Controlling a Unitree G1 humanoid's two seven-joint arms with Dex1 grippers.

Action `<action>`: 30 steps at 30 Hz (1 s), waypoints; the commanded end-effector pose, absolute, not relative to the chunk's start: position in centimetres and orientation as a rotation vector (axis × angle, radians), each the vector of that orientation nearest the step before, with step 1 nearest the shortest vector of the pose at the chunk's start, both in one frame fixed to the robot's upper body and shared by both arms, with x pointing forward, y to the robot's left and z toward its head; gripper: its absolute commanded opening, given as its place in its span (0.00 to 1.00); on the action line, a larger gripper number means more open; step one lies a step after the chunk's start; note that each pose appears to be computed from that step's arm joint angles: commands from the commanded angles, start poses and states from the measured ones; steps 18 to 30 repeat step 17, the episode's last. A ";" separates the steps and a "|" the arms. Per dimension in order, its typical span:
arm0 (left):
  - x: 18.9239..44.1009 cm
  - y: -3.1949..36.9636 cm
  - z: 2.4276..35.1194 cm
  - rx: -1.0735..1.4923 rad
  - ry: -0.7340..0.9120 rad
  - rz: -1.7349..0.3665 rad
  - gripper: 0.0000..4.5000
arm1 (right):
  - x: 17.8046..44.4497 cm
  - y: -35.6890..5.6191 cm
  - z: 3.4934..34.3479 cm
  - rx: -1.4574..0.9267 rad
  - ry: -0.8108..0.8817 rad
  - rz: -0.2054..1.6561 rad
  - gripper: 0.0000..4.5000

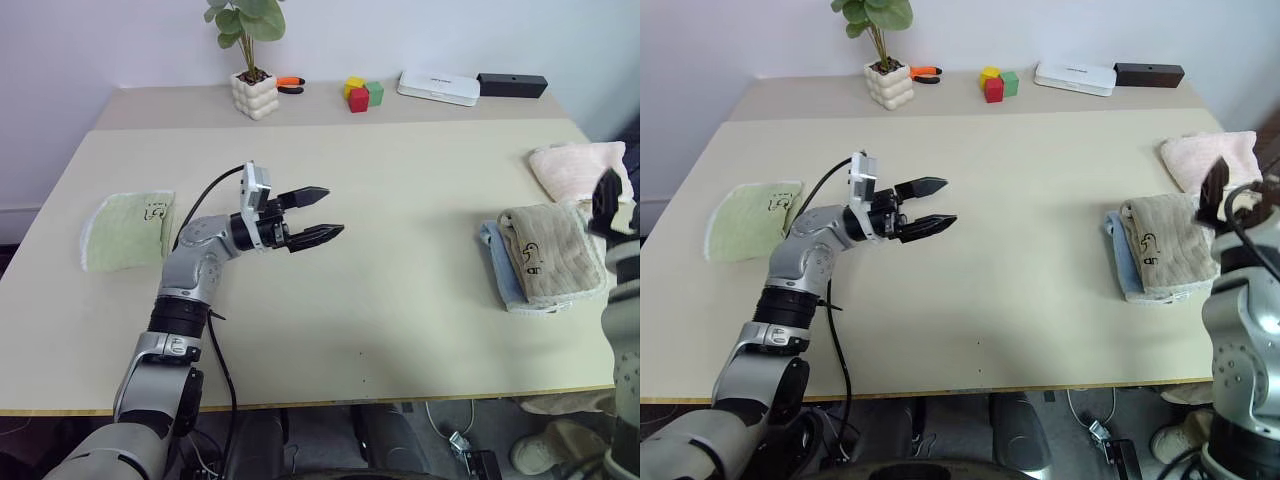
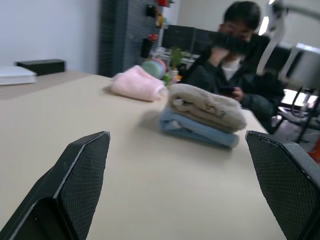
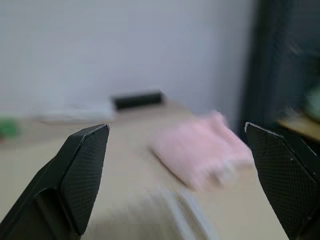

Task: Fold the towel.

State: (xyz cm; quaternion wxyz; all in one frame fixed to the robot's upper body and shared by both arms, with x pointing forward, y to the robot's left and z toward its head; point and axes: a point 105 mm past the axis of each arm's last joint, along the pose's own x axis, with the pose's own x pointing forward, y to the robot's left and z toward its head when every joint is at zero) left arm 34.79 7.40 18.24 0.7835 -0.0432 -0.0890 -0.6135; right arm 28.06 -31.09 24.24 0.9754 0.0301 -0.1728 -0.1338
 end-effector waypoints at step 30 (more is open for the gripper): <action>32.2 14.6 16.4 0.287 -0.227 -1.087 1.00 | 26.1 -15.0 18.7 -0.255 -0.056 1.023 0.98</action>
